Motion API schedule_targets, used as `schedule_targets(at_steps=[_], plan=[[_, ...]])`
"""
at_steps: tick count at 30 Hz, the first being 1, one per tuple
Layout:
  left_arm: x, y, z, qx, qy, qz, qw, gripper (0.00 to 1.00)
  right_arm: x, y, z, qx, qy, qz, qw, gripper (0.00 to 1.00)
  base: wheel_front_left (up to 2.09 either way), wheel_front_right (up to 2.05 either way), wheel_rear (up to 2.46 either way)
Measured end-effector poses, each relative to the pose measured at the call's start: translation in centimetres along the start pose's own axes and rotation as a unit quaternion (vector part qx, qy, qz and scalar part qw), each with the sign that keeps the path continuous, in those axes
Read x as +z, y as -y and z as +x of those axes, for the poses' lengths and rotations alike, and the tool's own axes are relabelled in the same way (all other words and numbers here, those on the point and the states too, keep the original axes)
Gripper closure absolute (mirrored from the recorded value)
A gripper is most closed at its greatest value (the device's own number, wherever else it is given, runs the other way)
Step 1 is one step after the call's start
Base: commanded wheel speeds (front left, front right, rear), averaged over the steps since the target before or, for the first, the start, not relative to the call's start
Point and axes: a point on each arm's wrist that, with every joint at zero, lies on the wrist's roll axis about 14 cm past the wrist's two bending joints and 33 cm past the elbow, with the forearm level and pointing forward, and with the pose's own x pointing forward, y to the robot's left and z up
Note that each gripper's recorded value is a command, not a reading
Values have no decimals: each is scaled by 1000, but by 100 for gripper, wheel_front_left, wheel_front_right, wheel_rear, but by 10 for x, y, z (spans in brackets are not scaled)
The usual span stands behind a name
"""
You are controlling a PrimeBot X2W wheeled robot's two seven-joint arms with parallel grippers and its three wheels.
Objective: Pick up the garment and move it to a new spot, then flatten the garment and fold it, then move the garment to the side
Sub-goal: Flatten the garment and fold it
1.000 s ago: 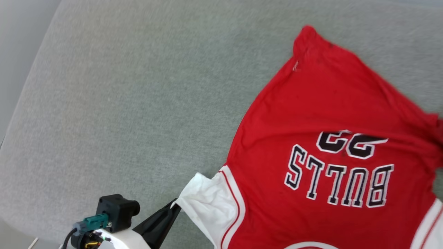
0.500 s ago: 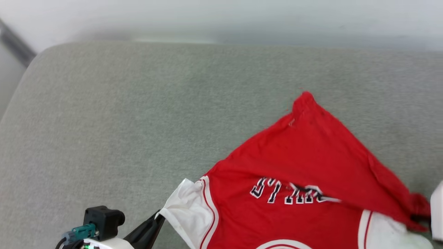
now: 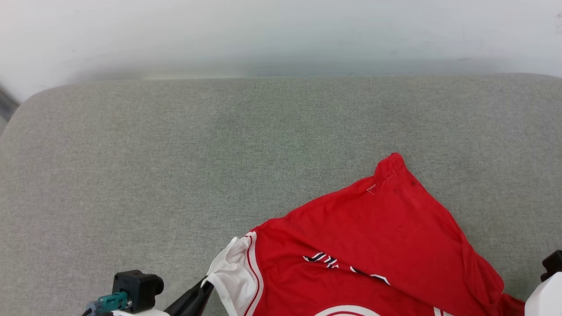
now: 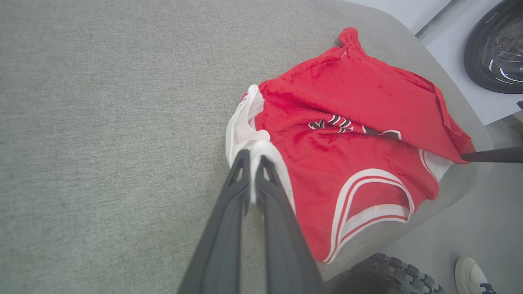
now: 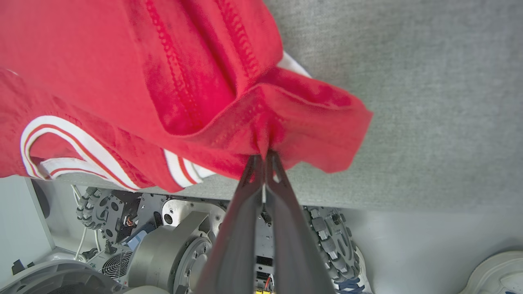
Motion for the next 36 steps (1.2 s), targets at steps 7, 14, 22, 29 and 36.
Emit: schedule_targets(at_steps=[7, 14, 22, 29, 36], plan=[[4, 1, 0, 0, 5, 3, 1000, 100, 10, -4, -1, 6, 7, -28, 1000, 0, 0, 0, 0], [8, 0, -6, 9, 14, 2, 1000, 100, 62, -23, -26, 6, 56, -119, 991, 0, 0, 0, 0], [17, -3, -6, 16, 23, 9, 1000, 100, 132, -84, -38, 45, 107, -203, 972, 0, 0, 0, 0], [20, -7, 4, 20, 17, 15, 1000, 100, 169, -116, 1, 44, 71, -247, 966, 0, 0, 0, 0], [11, -16, 10, 35, 0, 3, 999, 100, 187, -130, 55, 26, 13, -277, 960, 0, 0, 0, 0]])
